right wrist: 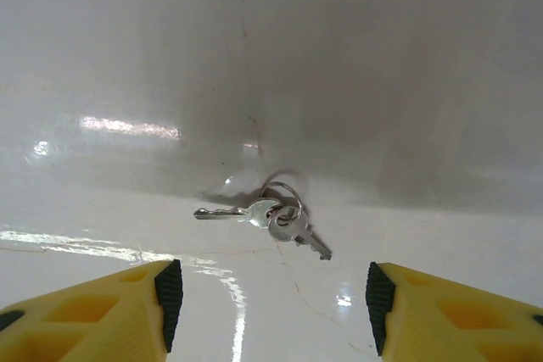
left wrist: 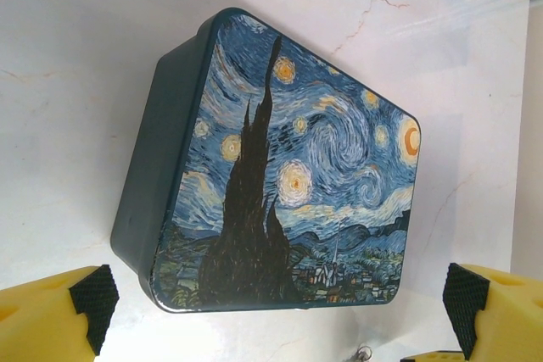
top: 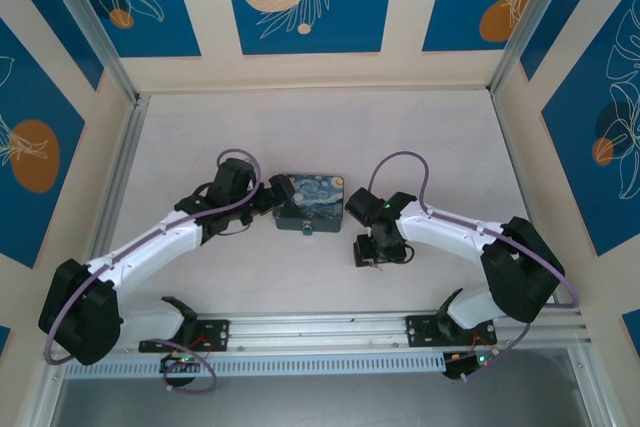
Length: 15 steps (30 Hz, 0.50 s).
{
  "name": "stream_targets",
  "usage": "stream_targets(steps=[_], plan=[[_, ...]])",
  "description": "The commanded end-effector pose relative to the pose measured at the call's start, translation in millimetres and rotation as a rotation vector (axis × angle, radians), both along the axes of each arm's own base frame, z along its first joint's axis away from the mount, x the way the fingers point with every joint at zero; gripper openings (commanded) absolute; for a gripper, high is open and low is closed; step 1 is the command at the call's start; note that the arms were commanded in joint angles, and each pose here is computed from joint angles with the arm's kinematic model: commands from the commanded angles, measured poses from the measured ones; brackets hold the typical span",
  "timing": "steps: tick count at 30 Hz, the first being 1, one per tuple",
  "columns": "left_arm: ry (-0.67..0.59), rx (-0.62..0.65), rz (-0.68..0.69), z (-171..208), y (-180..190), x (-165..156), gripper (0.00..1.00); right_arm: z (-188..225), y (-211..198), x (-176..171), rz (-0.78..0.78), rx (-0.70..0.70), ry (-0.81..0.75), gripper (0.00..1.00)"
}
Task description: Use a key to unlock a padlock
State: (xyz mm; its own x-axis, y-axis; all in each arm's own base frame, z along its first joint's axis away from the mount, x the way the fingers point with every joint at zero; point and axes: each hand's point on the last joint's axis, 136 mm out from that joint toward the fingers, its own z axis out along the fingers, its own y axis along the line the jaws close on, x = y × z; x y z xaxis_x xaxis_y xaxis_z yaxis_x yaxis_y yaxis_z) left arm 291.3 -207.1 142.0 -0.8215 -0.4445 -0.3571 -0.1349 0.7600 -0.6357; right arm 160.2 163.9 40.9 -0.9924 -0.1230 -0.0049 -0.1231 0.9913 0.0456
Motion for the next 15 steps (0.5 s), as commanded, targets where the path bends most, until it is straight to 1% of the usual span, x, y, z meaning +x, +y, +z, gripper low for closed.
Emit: stream_targets(steps=[1, 9, 15], plan=[[-0.019, -0.007, -0.021, 10, -7, 4, 1.0, -1, 1, -8, 0.044, -0.013, 0.046, 0.61], [-0.022, -0.006, -0.022, 13, -8, 8, 1.0, -14, 3, -6, 0.071, -0.048, 0.09, 0.58], [-0.027, -0.002, -0.026, 17, -9, 10, 1.0, -21, 4, 3, 0.057, -0.062, 0.101, 0.52]])
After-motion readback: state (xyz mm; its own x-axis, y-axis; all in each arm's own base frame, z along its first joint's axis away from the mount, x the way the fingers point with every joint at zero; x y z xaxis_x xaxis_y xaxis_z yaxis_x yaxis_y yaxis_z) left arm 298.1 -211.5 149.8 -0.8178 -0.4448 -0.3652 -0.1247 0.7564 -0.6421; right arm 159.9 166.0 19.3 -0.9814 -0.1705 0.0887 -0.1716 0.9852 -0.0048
